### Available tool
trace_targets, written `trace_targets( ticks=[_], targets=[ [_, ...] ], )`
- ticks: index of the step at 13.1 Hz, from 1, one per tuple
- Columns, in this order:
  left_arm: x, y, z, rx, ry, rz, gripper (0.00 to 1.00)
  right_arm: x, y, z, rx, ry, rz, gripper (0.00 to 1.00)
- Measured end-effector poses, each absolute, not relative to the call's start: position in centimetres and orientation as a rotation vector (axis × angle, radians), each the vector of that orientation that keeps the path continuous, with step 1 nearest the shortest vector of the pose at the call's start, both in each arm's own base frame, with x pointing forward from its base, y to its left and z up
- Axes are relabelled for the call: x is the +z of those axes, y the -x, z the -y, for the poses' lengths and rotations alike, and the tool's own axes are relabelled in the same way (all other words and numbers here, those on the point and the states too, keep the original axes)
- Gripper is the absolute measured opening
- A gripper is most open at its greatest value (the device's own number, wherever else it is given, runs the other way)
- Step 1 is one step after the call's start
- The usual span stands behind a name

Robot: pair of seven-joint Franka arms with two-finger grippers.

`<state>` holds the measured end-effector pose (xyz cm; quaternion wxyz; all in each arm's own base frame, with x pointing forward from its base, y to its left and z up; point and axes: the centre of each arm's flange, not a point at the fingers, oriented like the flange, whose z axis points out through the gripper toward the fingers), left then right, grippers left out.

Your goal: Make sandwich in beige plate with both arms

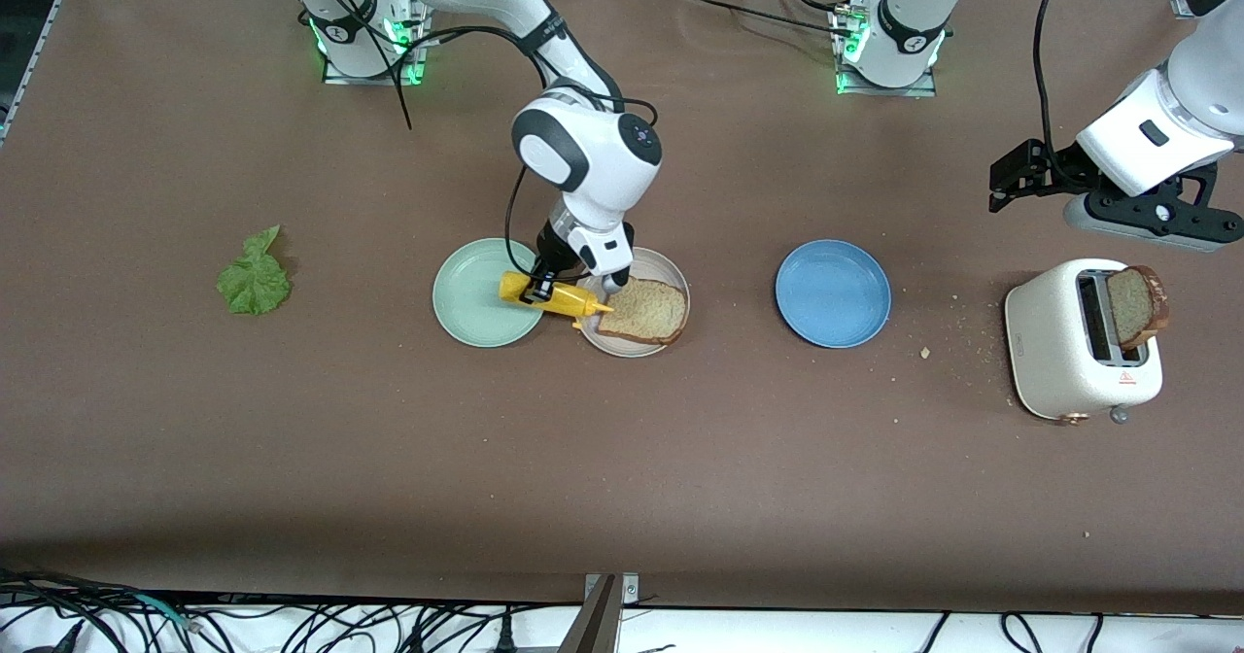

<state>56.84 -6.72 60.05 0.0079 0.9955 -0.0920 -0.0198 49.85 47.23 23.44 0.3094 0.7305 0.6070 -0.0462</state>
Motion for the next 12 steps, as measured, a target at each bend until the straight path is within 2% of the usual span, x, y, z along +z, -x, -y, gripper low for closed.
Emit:
trace_targets(
  ticks=[3, 5, 8, 12],
  targets=[
    [60.1, -56.8, 6.7, -0.062, -3.112, 0.288, 1.0, 22.6, -49.9, -47.3, -0.126, -1.913, -1.579, 0.22],
    [60.0, -56.8, 6.7, -0.062, -3.112, 0.288, 1.0, 24.0, -51.4, -46.5, -0.116, -1.92, -1.561, 0.22],
    [60.0, -56.8, 6.7, -0.062, -3.112, 0.288, 1.0, 29.1, -56.0, -42.1, -0.145, -2.037, -1.606, 0.22],
    [60.1, -56.8, 6.7, -0.062, -3.112, 0.288, 1.0, 37.6, -62.3, -30.4, -0.142, -2.289, -1.67, 0.22]
  ],
)
